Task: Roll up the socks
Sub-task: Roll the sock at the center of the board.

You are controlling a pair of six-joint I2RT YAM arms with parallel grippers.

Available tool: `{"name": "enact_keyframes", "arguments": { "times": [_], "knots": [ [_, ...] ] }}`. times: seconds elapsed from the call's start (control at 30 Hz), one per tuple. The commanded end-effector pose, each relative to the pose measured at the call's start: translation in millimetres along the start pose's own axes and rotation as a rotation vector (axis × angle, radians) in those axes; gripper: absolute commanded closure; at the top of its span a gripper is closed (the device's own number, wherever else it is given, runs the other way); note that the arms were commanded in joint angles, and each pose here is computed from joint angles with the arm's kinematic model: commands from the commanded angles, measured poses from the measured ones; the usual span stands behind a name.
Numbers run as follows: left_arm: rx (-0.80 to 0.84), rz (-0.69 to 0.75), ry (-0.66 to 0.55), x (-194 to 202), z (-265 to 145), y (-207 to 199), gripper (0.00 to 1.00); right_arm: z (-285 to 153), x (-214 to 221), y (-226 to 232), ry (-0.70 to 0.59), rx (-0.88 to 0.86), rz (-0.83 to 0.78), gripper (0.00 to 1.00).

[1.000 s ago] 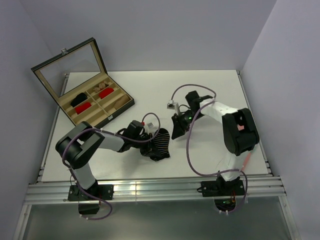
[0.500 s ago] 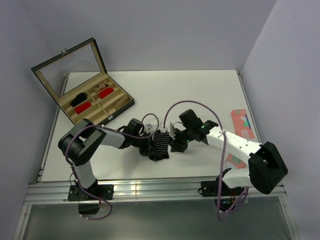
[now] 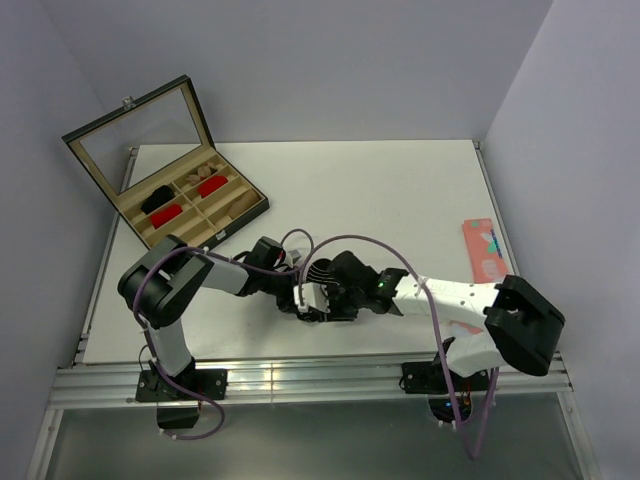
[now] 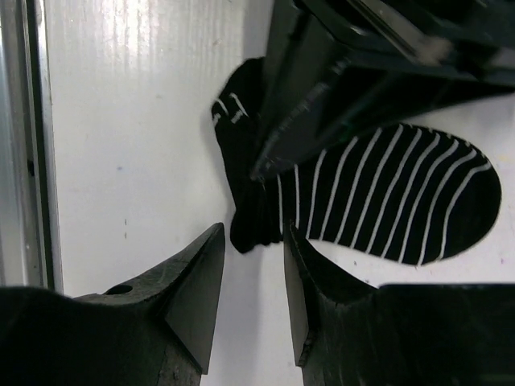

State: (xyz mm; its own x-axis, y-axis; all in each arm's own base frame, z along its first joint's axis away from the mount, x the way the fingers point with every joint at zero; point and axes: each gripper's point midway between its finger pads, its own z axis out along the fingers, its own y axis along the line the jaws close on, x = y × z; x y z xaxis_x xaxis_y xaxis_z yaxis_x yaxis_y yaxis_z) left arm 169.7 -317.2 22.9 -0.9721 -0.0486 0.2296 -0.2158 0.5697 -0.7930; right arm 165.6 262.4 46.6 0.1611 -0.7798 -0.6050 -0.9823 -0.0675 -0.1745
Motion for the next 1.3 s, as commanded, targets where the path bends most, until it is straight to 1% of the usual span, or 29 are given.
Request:
{"name": "enact_keyframes", "arguments": {
  "times": [0.0,0.03,0.2,0.37,0.47,0.53,0.57,0.7,0.83,0.87,0.97,1.0,1.03,1.07,1.13,1.17,1.2,1.27],
  "knots": [
    [0.019,-0.001,0.008,-1,-2,-6,1.0,12,-10,-11,0.01,0.074,-0.087,0.57],
    [0.018,-0.004,0.012,0,-2,-6,1.0,14,-11,-13,0.017,0.089,-0.093,0.57],
    [0.018,-0.004,0.014,0,-2,-7,1.0,24,-21,-6,0.044,0.05,-0.122,0.57],
    [0.022,-0.001,0.013,-1,-4,-6,1.0,37,-19,-4,0.092,0.055,-0.138,0.59],
    [0.028,-0.009,0.016,2,-5,-5,1.0,39,-24,-5,0.081,0.056,-0.139,0.59],
    [0.021,-0.011,0.015,2,-5,-4,1.0,41,-28,-4,0.078,0.043,-0.125,0.61],
    [0.017,-0.008,0.012,2,-6,-3,1.0,42,-29,-4,0.081,0.039,-0.12,0.65],
    [0.031,-0.018,0.003,3,-8,-4,1.0,45,-30,-5,0.085,0.038,-0.105,0.67],
    [0.038,-0.005,-0.01,5,-10,-2,1.0,47,-30,0,0.095,-0.007,-0.086,0.73],
    [0.04,-0.027,-0.01,7,-10,1,0.99,47,-31,2,0.09,-0.021,-0.082,0.76],
    [0.054,-0.009,-0.026,5,-12,-1,0.92,43,-35,8,0.083,-0.07,-0.061,0.79],
    [0.061,0.008,-0.042,3,-12,-3,0.91,41,-30,9,0.099,-0.09,-0.044,0.8],
    [0.075,0.018,-0.057,1,-14,-8,0.87,40,-30,10,0.1,-0.107,-0.038,0.81],
    [0.079,0.02,-0.067,1,-15,-9,0.84,39,-35,12,0.083,-0.135,-0.029,0.81],
    [0.105,0.05,-0.105,-3,-19,-19,0.79,34,-30,13,0.095,-0.174,0.002,0.81],
    [0.106,0.059,-0.123,-6,-20,-21,0.78,33,-35,13,0.08,-0.201,0.014,0.81],
    [0.109,0.069,-0.139,-8,-22,-25,0.76,29,-28,12,0.099,-0.219,0.043,0.81],
    [0.109,0.093,-0.197,-15,-26,-29,0.76,27,-29,10,0.092,-0.247,0.071,0.81]
  ]
}}
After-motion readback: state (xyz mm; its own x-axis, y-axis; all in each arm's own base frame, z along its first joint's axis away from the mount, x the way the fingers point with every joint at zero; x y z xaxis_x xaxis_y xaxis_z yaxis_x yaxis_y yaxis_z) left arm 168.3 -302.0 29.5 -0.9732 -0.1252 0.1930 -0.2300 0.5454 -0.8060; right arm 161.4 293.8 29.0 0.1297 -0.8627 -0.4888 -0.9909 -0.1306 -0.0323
